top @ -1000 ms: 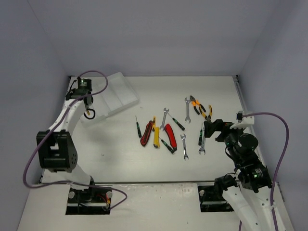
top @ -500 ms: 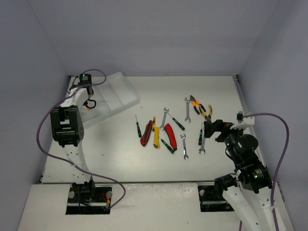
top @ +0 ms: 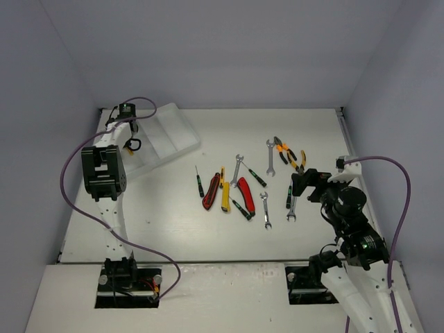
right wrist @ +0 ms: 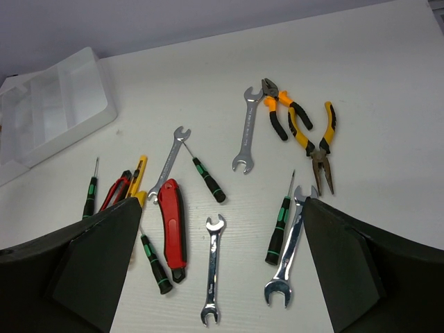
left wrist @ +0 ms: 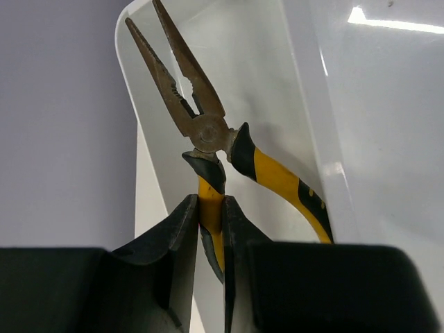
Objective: Sort the tools into containers
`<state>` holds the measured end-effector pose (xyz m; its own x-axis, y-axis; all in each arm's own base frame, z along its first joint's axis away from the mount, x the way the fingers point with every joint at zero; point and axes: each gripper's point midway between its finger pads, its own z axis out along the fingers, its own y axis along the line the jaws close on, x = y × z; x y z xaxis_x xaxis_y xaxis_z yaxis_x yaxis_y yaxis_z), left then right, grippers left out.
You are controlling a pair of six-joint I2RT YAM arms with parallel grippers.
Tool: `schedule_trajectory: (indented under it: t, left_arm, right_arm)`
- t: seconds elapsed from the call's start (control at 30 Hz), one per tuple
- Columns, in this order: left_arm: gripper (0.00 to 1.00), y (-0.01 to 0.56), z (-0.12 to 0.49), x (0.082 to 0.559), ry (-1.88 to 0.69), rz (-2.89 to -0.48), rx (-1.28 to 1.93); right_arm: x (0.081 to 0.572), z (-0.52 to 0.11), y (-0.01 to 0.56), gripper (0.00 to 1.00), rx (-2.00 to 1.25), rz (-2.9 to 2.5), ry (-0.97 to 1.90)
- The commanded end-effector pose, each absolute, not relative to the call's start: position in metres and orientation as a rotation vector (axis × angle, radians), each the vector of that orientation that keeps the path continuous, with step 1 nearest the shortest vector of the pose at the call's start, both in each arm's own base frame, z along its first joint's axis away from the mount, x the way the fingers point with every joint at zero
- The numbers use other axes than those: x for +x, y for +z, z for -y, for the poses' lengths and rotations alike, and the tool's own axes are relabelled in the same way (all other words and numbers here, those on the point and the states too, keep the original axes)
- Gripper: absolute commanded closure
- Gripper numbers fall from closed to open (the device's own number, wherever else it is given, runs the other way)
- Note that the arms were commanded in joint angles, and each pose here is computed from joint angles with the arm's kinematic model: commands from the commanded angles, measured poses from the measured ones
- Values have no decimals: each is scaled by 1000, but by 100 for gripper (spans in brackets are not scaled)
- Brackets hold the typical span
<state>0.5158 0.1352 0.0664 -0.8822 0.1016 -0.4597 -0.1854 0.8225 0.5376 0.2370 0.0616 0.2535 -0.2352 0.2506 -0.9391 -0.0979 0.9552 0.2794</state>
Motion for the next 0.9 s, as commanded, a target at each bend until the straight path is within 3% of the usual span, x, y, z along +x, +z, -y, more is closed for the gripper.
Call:
schedule_trajectory:
  t: [0.0,0.07,0.13,0.47,0.6,0.77,0.87]
  left_arm:
    - [93,111,-140,536,753,-2397,-152]
    - [88,111,-139,536,737,-2389,-153]
    - [74,112,-139,536,729,-2380,-160]
    - [72,122,-140,522,671,-2371,-223]
    - [62,159,-130,519,592,-2294,-272]
    - [39,211,-74,512,292,-2201,-270]
    - [37,245,-15,493,133,-2159,-193]
  right_arm:
    - [245,-65,260,0,120,-1751,335]
    - [245,-65,260,0,118,-1750,336]
    - [245,-65,261,0,118,-1750,336]
    - [243,-64,264,0,118,-1737,338]
    - [244,-63,263,0,126,-1740,332]
    - [246,-60,267,0,144,-1737,319]
    - [246,-58,270,0,151,-1727,307]
